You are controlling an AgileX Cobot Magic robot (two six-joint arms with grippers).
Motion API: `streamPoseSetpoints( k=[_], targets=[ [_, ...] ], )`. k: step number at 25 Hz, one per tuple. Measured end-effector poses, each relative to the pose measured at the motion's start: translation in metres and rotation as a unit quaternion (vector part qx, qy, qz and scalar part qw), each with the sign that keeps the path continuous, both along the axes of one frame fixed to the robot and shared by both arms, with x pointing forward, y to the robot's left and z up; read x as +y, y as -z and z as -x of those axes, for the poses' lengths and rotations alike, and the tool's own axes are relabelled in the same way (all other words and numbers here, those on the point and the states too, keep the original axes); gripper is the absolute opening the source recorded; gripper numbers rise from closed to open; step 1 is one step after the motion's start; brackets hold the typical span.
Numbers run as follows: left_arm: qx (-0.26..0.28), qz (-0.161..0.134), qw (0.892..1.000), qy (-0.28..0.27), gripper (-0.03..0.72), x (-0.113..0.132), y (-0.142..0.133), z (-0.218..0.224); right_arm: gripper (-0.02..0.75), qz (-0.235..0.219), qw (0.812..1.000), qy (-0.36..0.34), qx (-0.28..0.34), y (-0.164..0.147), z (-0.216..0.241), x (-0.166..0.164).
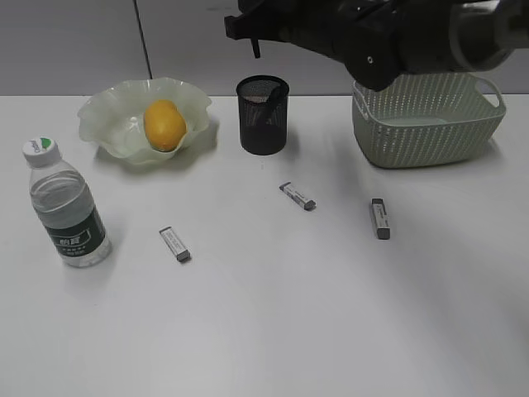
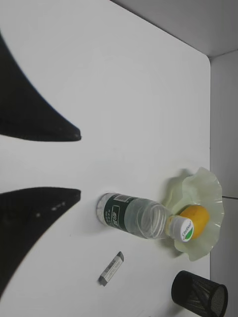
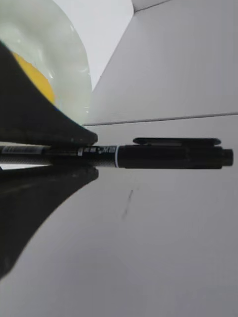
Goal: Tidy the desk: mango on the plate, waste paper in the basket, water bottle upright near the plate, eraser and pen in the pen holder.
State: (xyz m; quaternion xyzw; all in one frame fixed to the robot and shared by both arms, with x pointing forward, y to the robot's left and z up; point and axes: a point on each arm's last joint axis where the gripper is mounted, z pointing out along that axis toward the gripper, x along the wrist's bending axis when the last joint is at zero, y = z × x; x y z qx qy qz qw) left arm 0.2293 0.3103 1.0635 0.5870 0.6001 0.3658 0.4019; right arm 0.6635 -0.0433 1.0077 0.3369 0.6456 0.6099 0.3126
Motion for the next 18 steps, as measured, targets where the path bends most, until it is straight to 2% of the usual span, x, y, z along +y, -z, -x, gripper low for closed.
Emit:
streamPoseSetpoints(
  k=[2, 6, 12, 14, 17, 18],
  targets=[
    [0.000, 0.000, 1.000, 0.000, 0.237, 0.000, 0.000, 0.000, 0.087, -0.018, 1.000, 0.016, -0.017, 0.009, -0.005, 0.000],
    [0.000, 0.000, 1.000, 0.000, 0.237, 0.000, 0.000, 0.000, 0.087, -0.027, 0.998, 0.039, -0.048, 0.030, -0.012, -0.001],
    [0.000, 0.000, 1.000, 0.000, 0.237, 0.000, 0.000, 0.000, 0.104, -0.027, 0.997, 0.067, -0.035, 0.059, -0.018, -0.004],
    [0.000, 0.000, 1.000, 0.000, 0.237, 0.000, 0.000, 0.000, 0.181, -0.025, 0.997, 0.070, -0.032, 0.064, -0.019, -0.004],
    [0.000, 0.000, 1.000, 0.000, 0.237, 0.000, 0.000, 0.000, 0.393, -0.025, 0.997, 0.070, -0.033, 0.067, -0.019, -0.004],
    [0.000, 0.000, 1.000, 0.000, 0.237, 0.000, 0.000, 0.000, 0.440, -0.026, 0.997, 0.070, -0.035, 0.066, -0.019, -0.004]
  ],
)
